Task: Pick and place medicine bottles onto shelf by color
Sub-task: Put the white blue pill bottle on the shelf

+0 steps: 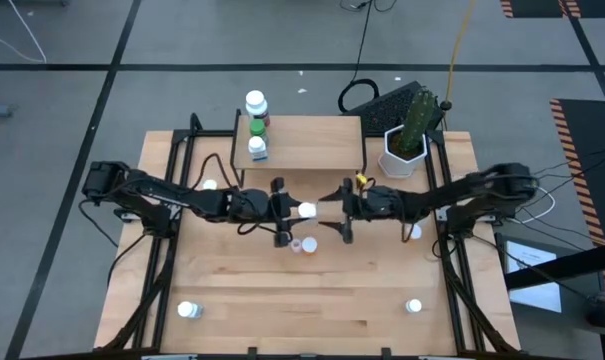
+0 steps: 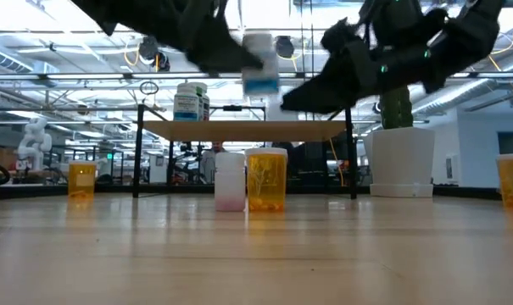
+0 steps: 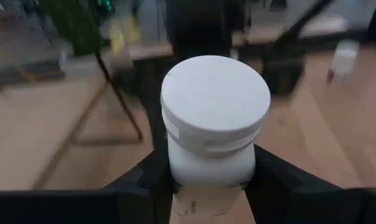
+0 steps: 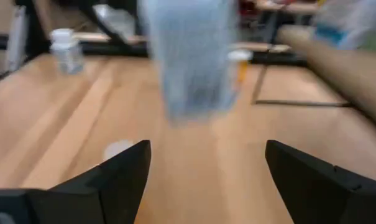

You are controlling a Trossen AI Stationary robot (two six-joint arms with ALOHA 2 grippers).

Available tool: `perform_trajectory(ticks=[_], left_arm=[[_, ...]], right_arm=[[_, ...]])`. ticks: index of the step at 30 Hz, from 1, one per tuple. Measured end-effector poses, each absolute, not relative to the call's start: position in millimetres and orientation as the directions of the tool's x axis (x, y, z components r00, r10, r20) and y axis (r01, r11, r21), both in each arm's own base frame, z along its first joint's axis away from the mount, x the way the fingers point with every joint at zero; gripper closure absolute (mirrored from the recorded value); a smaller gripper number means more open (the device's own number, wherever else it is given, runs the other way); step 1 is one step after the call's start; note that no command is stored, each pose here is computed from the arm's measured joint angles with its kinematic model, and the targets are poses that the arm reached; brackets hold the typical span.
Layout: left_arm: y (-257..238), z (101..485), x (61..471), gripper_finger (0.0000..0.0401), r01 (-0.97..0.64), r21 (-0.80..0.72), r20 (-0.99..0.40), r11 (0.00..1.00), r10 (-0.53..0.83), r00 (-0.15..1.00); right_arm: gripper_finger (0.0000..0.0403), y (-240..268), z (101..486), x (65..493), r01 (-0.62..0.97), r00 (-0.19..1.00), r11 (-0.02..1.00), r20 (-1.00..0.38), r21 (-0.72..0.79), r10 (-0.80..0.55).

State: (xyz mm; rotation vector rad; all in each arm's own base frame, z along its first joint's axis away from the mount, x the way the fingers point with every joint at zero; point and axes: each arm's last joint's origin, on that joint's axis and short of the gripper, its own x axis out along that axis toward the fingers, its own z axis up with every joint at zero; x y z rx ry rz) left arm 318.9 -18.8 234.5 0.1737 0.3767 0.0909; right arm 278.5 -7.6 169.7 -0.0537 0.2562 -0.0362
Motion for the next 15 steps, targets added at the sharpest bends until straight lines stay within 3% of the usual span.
perform_trajectory(ticks=[6, 15], left_arm=[[-11, 221, 322, 0.0240, -0.051, 0.169, -0.426, 0.984, 0.120, 0.897], [-11, 217, 324, 0.0238, -0.008, 0.154, -0.429, 0.988, 0.074, 0.900]], right_arm=[[0.0088, -1, 208, 271, 0.018, 0.996, 0.998, -0.082, -0.066, -0.024], [0.0088, 9, 212, 298, 0.004, 0.993, 0.996, -0.117, -0.094, -0.015]])
